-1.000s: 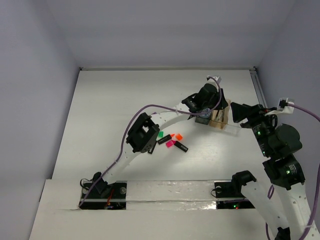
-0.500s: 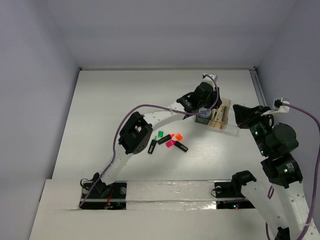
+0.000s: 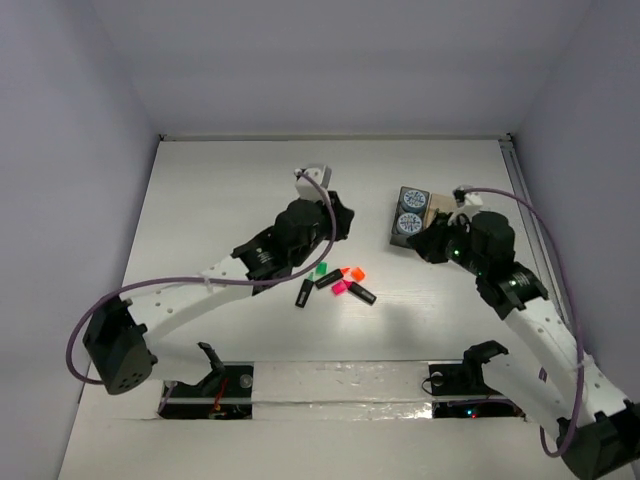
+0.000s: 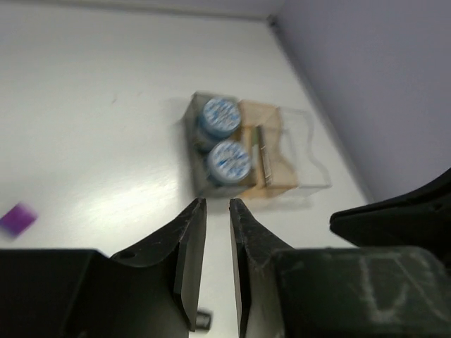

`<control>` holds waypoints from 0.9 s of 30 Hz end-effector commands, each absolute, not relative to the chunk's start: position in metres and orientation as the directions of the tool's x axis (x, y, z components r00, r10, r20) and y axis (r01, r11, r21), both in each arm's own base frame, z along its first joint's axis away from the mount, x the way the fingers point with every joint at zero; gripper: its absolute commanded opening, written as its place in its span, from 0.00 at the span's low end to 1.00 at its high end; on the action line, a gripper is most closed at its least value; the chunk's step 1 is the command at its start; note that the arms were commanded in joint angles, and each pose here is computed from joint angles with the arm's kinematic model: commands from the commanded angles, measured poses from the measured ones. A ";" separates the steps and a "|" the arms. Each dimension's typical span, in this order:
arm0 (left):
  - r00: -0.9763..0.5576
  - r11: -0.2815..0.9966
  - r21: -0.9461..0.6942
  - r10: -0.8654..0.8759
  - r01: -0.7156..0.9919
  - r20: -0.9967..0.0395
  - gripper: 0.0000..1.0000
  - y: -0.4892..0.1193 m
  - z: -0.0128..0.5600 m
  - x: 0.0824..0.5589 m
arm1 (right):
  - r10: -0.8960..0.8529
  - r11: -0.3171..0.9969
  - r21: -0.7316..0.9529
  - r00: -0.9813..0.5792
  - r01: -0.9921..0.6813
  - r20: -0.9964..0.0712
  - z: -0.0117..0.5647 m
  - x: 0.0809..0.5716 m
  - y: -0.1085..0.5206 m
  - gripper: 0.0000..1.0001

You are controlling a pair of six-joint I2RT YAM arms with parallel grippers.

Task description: Sort the stationery into containers

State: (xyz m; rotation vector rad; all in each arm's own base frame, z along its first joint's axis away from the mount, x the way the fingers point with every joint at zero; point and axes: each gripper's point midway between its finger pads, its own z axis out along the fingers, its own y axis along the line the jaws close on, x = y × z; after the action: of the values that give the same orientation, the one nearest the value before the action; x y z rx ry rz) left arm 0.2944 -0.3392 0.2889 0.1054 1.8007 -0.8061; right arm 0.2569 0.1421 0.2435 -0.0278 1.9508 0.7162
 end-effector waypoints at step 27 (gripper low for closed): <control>-0.744 0.952 -0.269 -0.074 0.145 -0.664 0.41 -0.212 0.053 0.204 | 0.054 0.759 0.462 -0.663 -0.459 -0.747 0.153 0.260 0.274 0.23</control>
State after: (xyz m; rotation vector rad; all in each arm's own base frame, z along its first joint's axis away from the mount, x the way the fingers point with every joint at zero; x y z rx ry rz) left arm 0.1969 -0.2040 0.0501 0.0382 2.4105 -0.3656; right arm 0.2416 0.2598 0.1201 -0.3269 2.2777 0.7904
